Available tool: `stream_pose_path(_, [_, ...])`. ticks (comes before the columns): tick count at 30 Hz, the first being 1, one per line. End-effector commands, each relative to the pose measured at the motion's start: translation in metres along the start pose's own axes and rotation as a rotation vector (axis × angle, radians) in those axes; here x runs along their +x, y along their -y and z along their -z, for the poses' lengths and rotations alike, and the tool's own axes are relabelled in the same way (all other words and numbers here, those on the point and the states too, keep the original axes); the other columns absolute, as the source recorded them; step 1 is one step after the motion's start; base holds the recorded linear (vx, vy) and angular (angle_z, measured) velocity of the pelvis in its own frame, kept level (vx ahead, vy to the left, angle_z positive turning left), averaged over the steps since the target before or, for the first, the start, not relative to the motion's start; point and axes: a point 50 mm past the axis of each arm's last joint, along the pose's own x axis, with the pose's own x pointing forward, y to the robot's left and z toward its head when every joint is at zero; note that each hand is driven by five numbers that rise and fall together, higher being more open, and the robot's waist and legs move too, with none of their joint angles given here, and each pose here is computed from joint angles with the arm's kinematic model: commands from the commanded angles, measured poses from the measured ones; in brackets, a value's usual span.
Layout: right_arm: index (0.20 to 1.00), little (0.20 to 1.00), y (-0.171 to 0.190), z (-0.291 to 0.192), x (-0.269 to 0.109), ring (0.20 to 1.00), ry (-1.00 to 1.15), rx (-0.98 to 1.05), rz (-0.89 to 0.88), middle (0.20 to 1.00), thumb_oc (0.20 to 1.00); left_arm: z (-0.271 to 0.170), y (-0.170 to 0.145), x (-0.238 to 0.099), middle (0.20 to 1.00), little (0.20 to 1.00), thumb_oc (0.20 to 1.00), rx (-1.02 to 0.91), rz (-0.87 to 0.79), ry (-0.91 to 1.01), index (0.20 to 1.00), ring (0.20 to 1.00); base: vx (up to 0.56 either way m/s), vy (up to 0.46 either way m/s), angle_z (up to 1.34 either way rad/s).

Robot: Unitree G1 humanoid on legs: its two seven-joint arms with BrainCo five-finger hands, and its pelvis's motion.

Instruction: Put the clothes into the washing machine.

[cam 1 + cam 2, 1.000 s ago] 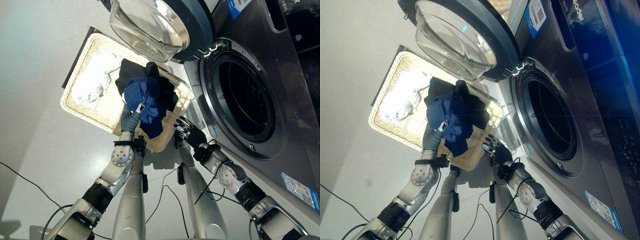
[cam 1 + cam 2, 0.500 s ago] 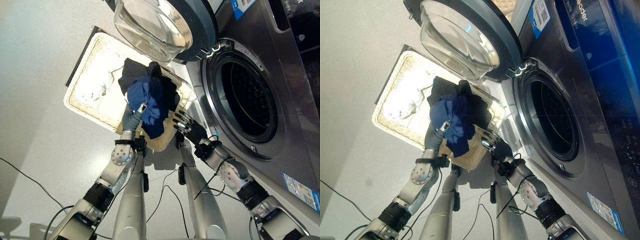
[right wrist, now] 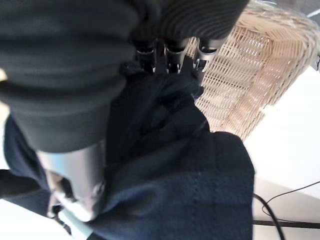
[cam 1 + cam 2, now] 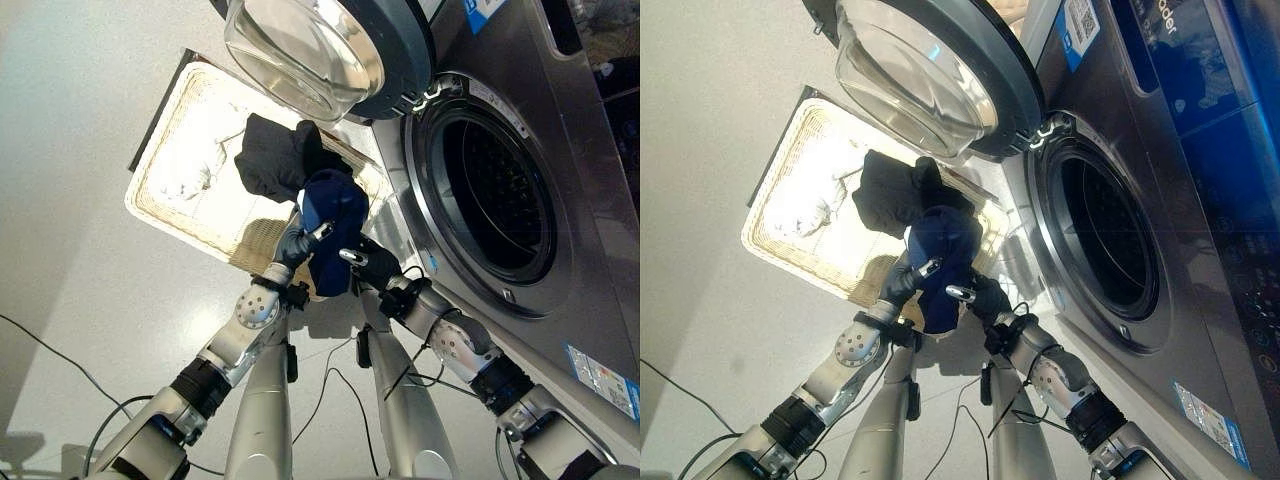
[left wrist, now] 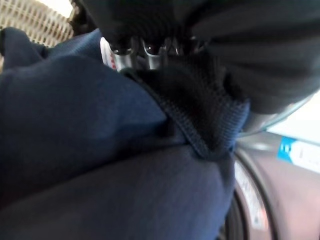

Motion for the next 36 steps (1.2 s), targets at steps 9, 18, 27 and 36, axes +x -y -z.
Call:
stream_pose_path(9, [0.200, 0.200, -0.031, 0.002, 0.003, 0.200, -0.003, 0.066, -0.170, 0.200, 0.200, -0.028, 0.025, 0.013, 0.200, 0.200, 0.200, 0.036, 0.199, 0.129, 0.200, 0.200, 0.00, -0.007, 0.00])
stream_pose_path(18, [0.200, 0.200, -0.029, -0.007, 0.002, 0.200, 0.119, 0.097, -0.136, 0.200, 0.200, -0.011, 0.031, 0.009, 0.200, 0.200, 0.200, -0.029, 0.273, -0.012, 0.200, 0.200, 0.00, 0.000, 0.00])
stream_pose_path(27, [0.200, 0.200, -0.022, -0.015, -0.001, 0.200, 0.250, 0.098, -0.028, 0.200, 0.200, 0.015, 0.035, -0.003, 1.000, 1.000, 1.000, -0.058, 0.257, -0.178, 1.000, 1.000, 0.00, -0.007, -0.02])
stream_pose_path(36, [0.200, 0.200, 0.021, -0.030, -0.010, 0.200, 0.441, 0.278, 0.187, 0.200, 0.200, 0.032, 0.003, -0.014, 1.000, 1.000, 1.000, -0.043, -0.130, -0.235, 1.000, 1.000, 0.00, 0.006, -0.02])
